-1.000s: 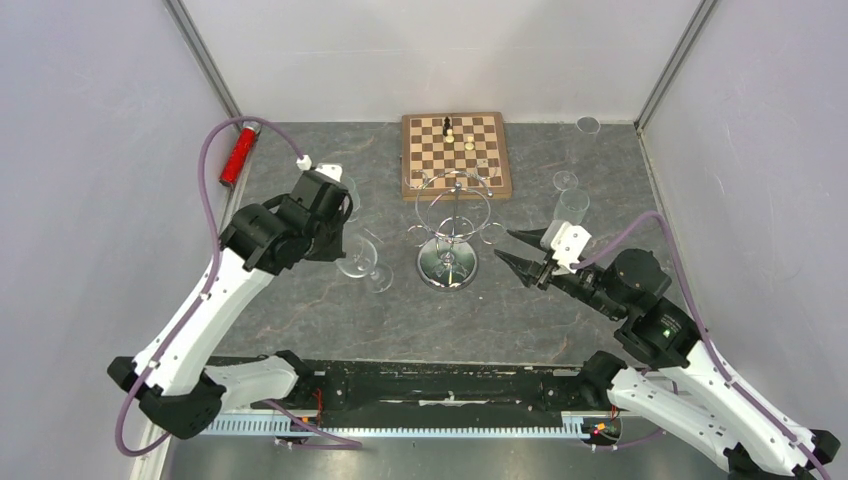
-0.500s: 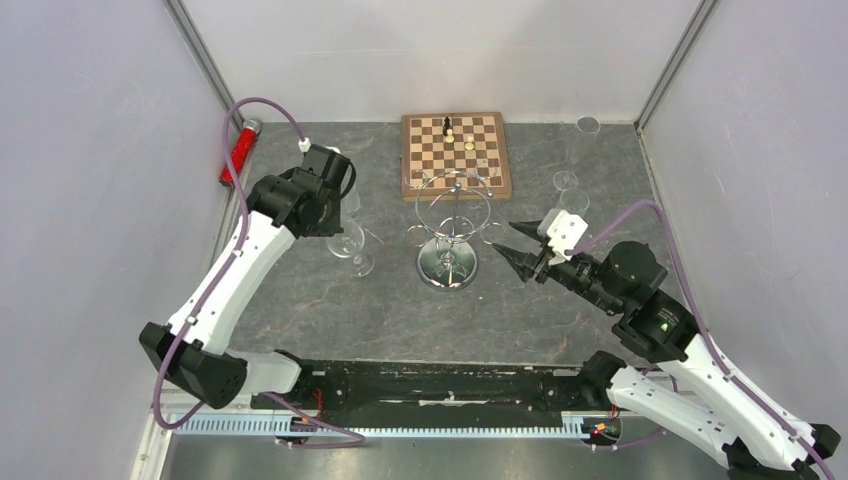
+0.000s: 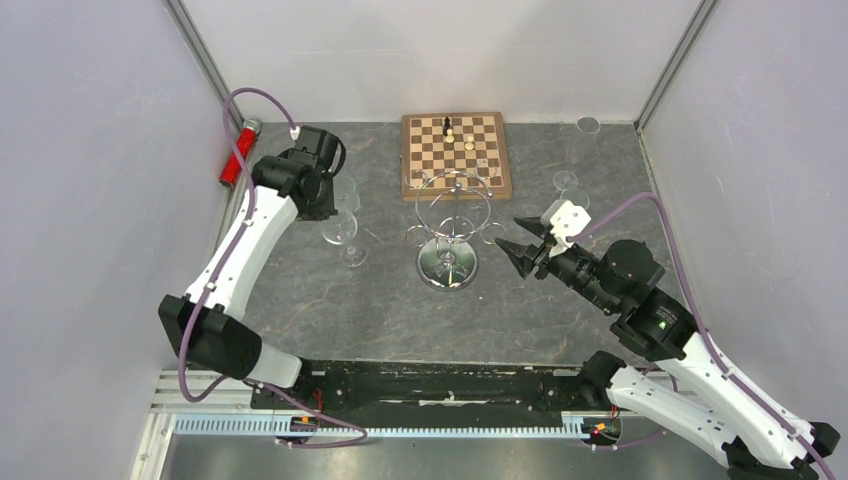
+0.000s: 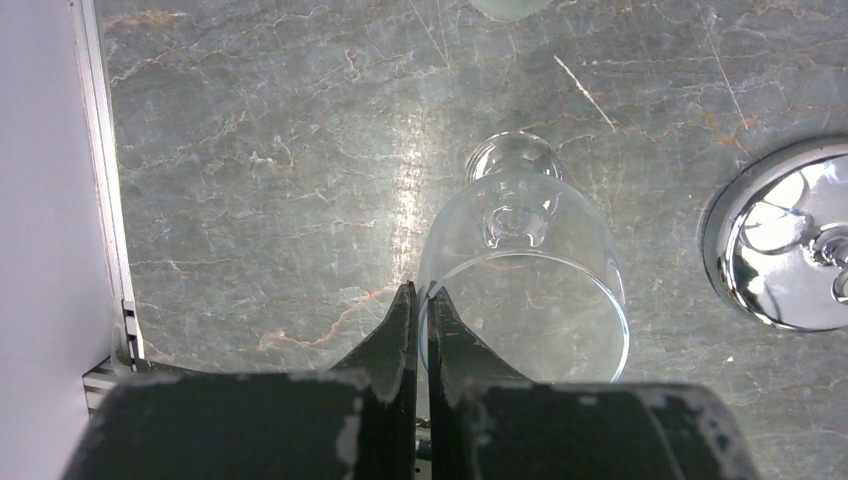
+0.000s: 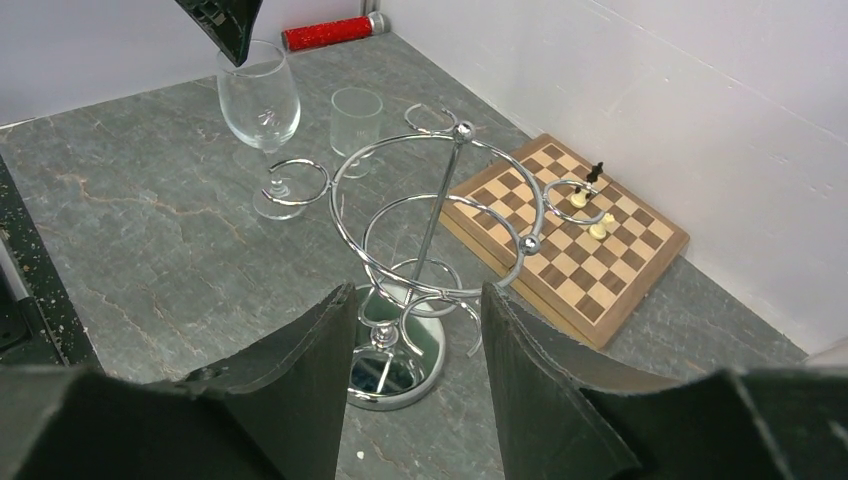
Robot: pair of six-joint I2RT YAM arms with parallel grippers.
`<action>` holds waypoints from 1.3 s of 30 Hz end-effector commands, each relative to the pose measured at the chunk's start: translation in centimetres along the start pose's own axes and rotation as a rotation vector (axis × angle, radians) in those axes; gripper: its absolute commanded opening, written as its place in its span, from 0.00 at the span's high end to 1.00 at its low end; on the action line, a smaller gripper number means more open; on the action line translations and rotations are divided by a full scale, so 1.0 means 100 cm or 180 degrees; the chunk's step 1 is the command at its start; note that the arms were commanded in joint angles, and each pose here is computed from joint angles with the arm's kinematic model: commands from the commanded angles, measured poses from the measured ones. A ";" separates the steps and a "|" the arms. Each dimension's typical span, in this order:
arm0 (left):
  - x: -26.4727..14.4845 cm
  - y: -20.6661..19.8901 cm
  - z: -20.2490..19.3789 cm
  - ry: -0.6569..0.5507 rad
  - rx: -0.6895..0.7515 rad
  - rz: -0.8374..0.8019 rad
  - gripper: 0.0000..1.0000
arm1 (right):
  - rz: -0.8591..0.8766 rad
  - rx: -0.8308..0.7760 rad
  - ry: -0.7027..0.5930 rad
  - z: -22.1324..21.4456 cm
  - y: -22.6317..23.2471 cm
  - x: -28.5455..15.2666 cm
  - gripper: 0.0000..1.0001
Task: Take the wine glass off the wine glass rack
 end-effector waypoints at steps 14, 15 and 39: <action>0.025 0.023 0.028 -0.0096 -0.0098 0.0063 0.98 | -0.0057 0.0003 -0.0077 0.001 -0.002 0.001 0.48; 0.026 0.023 0.028 -0.0083 -0.0098 0.0064 0.98 | -0.0060 -0.0002 -0.0077 0.001 -0.003 0.002 0.48; 0.043 0.018 0.012 0.0102 -0.0029 0.0044 0.80 | -0.0077 0.0057 -0.0055 0.001 -0.003 0.005 0.44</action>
Point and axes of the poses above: each gripper's point midway between its finger pads, its own x axis out along the fingers, its own y axis along the line the jaws close on, z = x × y, the point moved 4 cm from there along -x, back along the fingers, and after that the axes turned 13 degrees about x, right-handed, at the moved point
